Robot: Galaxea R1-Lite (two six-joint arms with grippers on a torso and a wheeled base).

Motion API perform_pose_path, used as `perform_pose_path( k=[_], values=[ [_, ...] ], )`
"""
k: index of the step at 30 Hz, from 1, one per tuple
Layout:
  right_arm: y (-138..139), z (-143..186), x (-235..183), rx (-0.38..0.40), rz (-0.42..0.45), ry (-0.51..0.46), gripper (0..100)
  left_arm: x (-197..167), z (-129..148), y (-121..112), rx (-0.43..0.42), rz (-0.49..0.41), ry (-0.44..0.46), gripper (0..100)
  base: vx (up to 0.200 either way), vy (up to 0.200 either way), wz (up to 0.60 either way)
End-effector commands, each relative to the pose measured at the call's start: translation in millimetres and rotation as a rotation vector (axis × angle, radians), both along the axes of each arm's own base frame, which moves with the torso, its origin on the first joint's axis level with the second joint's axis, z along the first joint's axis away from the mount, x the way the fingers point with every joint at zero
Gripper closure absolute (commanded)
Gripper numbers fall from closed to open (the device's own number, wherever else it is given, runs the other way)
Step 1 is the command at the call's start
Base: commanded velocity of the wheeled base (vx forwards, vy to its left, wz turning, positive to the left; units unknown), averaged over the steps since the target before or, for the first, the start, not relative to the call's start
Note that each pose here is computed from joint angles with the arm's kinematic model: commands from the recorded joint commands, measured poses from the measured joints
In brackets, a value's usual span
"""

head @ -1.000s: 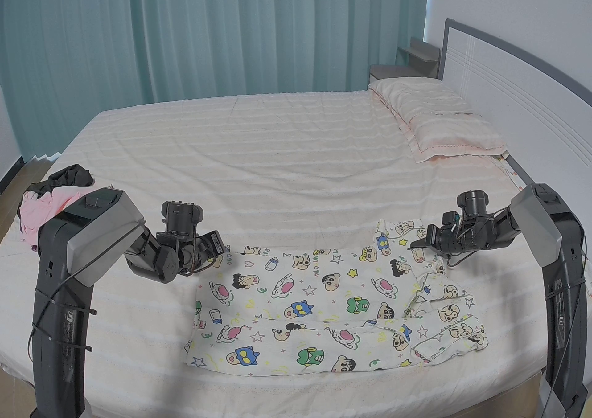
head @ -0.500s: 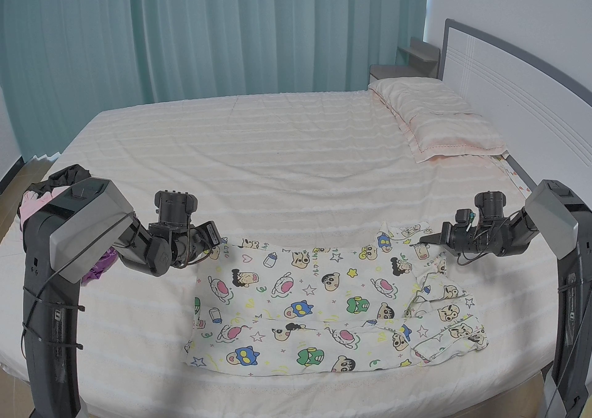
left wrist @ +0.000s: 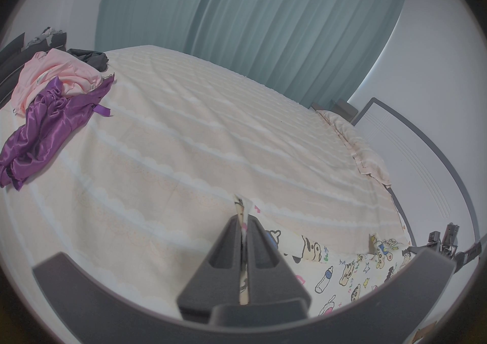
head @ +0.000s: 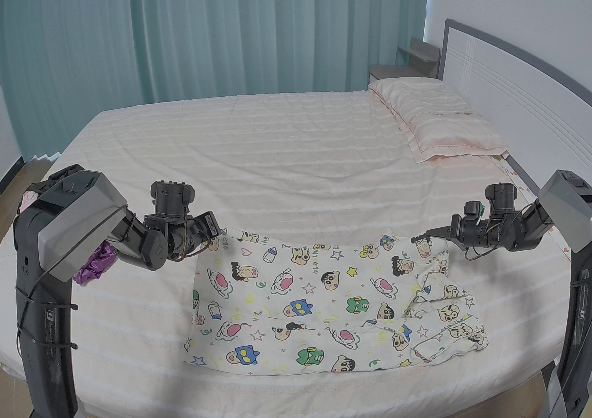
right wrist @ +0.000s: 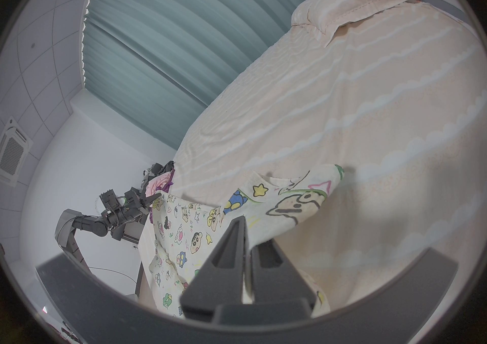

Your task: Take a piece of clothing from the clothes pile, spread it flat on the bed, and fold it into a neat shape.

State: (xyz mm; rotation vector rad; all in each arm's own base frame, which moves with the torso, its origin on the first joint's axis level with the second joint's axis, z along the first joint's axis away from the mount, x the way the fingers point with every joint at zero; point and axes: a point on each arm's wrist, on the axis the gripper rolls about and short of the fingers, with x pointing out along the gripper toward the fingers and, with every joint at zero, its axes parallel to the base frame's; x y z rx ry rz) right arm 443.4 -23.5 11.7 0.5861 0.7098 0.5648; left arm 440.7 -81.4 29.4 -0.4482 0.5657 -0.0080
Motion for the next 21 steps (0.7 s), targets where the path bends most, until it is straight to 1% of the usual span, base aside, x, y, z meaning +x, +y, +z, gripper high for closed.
perform_pose_path(
  k=[1,5,11,14,16,21],
  values=[
    [-3,7,-11,0.017,0.015,0.008,100,-8,8,1,0.001,0.001,0.005,100,0.0,0.0,0.0],
    [-7,5,-28,0.04,0.043,0.04,100,-19,7,3,0.005,-0.002,0.029,100,0.0,0.0,0.0],
    [-12,0,-43,0.022,0.069,0.041,100,-31,12,5,0.006,-0.003,0.04,100,0.0,0.0,0.0],
    [-17,2,-59,0.052,0.102,0.048,100,-46,19,6,0.0,-0.017,0.053,100,0.0,0.0,0.0],
    [-17,0,-60,0.053,0.101,0.053,100,-52,17,4,0.005,-0.028,0.07,100,0.0,0.0,0.0],
    [-17,-7,-51,0.045,0.094,0.056,100,-52,14,2,0.003,-0.035,0.067,100,0.0,0.0,0.0]
  ],
)
